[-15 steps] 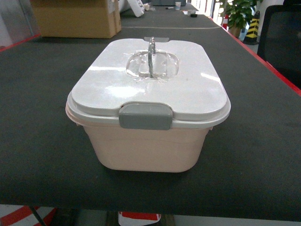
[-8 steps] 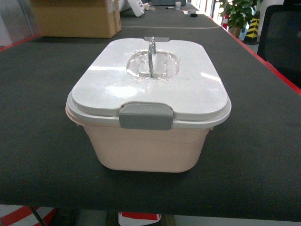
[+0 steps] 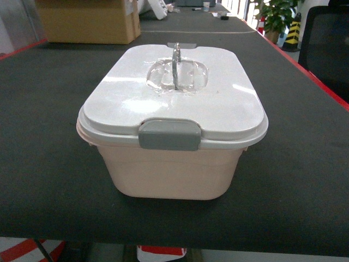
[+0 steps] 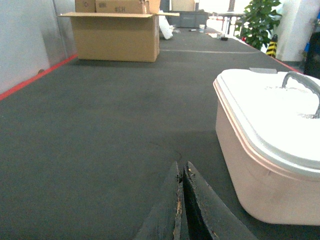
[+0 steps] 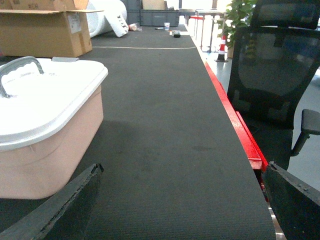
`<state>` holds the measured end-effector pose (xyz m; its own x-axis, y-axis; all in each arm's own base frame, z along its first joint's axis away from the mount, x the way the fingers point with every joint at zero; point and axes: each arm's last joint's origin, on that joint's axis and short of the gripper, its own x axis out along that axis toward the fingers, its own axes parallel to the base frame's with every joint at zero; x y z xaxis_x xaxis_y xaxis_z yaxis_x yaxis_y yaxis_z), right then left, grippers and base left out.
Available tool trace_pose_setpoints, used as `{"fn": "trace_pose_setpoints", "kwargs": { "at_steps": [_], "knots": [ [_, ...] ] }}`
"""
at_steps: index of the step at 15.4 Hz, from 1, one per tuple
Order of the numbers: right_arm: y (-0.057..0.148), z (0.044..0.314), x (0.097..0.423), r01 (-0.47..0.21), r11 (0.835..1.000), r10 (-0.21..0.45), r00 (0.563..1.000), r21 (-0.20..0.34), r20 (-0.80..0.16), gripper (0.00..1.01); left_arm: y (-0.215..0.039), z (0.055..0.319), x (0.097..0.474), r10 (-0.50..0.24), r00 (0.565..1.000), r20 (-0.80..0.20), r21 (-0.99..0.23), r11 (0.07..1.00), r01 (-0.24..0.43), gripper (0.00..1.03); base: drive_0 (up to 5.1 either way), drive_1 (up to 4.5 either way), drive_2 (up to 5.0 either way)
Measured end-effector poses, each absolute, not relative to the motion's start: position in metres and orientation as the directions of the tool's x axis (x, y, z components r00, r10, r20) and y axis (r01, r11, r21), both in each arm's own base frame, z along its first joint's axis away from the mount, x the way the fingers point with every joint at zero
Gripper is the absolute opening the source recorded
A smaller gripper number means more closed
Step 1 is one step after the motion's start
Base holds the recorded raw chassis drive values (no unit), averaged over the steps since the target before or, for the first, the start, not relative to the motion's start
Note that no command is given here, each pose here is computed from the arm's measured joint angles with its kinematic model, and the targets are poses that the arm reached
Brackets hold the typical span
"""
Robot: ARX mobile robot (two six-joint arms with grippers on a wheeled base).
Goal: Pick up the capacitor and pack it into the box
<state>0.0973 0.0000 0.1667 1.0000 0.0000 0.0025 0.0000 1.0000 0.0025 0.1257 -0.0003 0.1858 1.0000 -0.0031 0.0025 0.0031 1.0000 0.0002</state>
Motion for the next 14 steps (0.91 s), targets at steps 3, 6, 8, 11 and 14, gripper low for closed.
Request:
{"fn": "trace_pose_setpoints", "kwargs": {
  "at_steps": [3, 6, 8, 11, 14],
  "knots": [
    [0.0, 0.167, 0.097, 0.0, 1.0, 0.0, 1.0, 0.002, 0.002, 0.98, 0.0, 0.178, 0.118, -0.002, 1.0, 0.002, 0.0, 1.0, 0.002, 0.02, 0.0, 0.0, 0.0],
    [0.0, 0.167, 0.097, 0.0, 1.0, 0.0, 1.0, 0.002, 0.002, 0.98, 0.0, 0.17, 0.114, -0.002, 1.0, 0.004, 0.0, 1.0, 0.002, 0.02, 0.0, 0.0, 0.0],
    [0.0, 0.167, 0.097, 0.0, 1.0, 0.0, 1.0, 0.002, 0.002, 0.98, 0.0, 0.171, 0.111, -0.003, 1.0, 0.019, 0.0, 1.0, 0.003, 0.02, 0.0, 0.0, 0.0],
    [0.0, 0.167, 0.097, 0.0, 1.0, 0.0, 1.0, 0.002, 0.002, 0.98, 0.0, 0.171, 0.108, -0.002, 1.0, 0.015, 0.0, 1.0, 0.002, 0.02, 0.0, 0.0, 0.0],
    [0.0, 0.167, 0.097, 0.0, 1.0, 0.0, 1.0, 0.002, 0.002, 0.98, 0.0, 0.169, 0.097, -0.003, 1.0, 0.019, 0.0, 1.0, 0.003, 0.02, 0.0, 0.0, 0.0]
  ]
}}
